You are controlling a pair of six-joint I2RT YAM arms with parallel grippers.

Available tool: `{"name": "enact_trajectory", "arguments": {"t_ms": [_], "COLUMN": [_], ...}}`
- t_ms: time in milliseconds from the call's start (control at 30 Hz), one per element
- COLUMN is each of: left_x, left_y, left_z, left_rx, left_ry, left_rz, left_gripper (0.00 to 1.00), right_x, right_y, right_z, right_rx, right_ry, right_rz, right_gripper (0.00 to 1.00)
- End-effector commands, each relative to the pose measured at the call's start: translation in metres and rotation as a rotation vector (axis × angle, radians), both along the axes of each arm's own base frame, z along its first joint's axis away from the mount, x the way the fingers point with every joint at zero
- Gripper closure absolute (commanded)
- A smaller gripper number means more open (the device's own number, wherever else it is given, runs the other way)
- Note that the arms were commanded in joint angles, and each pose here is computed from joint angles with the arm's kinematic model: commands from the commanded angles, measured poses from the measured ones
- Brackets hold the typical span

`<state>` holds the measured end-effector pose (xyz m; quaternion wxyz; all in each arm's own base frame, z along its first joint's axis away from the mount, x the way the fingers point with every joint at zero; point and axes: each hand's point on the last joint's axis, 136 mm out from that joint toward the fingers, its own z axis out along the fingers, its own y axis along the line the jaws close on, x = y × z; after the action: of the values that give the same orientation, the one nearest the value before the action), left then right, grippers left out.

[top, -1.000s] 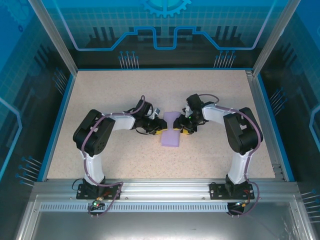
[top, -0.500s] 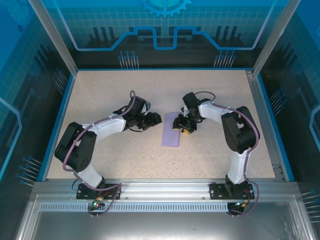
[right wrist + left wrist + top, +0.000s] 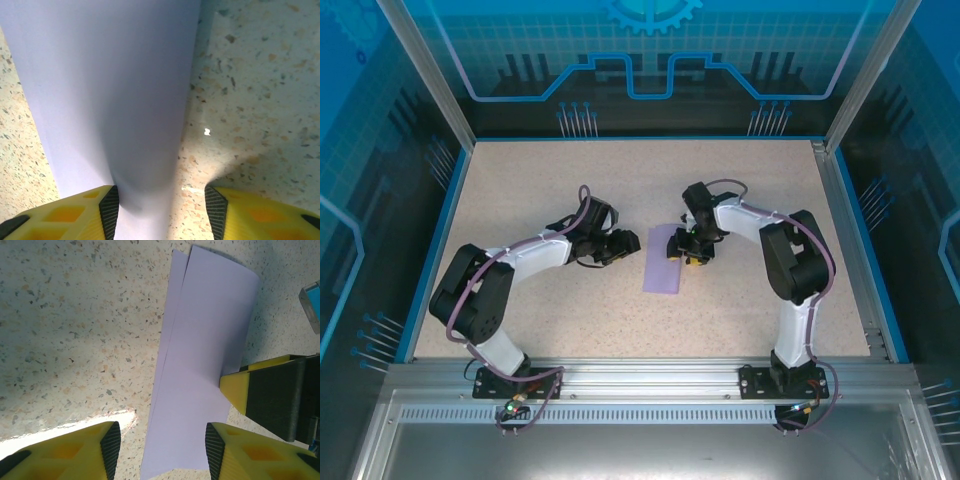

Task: Fold a paper plane with a square sheet of paper (pick it up from the middle)
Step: First fold in half a square sheet of paper at the center of the table.

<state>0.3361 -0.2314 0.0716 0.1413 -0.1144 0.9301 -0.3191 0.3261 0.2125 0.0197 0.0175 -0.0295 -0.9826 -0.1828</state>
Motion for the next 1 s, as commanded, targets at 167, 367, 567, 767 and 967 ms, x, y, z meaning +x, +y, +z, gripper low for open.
{"name": "enact_trajectory", "arguments": {"t_ms": [167, 367, 567, 767, 967], "left_x": [-0.002, -0.002, -0.003, -0.001, -0.001], "left_y": [0.003, 0.003, 0.004, 0.002, 0.0], "left_z": [0.0, -0.001, 0.0, 0.003, 0.003], "left_rx": [0.013, 0.014, 0.015, 0.005, 0.0], "left_ry": [0.003, 0.005, 0.001, -0.003, 0.001], "left_rz": [0.001, 0.002, 0.004, 0.003, -0.004], "left_gripper": [0.49, 0.49, 0.48, 0.48, 0.48], "right_x": [-0.004, -0.003, -0.005, -0.006, -0.007], "right_y": [-0.008, -0.01, -0.017, -0.018, -0.023], "right_z": [-0.017, -0.024, -0.033, -0.042, -0.047], "right_rx": [-0.07, -0.102, -0.153, -0.159, -0.184], "right_ry": [0.04, 0.065, 0.096, 0.119, 0.137], "right_rz": [0.072, 0.091, 0.081, 0.062, 0.056], "right_gripper": [0.44, 0.42, 0.41, 0.41, 0.4]}}
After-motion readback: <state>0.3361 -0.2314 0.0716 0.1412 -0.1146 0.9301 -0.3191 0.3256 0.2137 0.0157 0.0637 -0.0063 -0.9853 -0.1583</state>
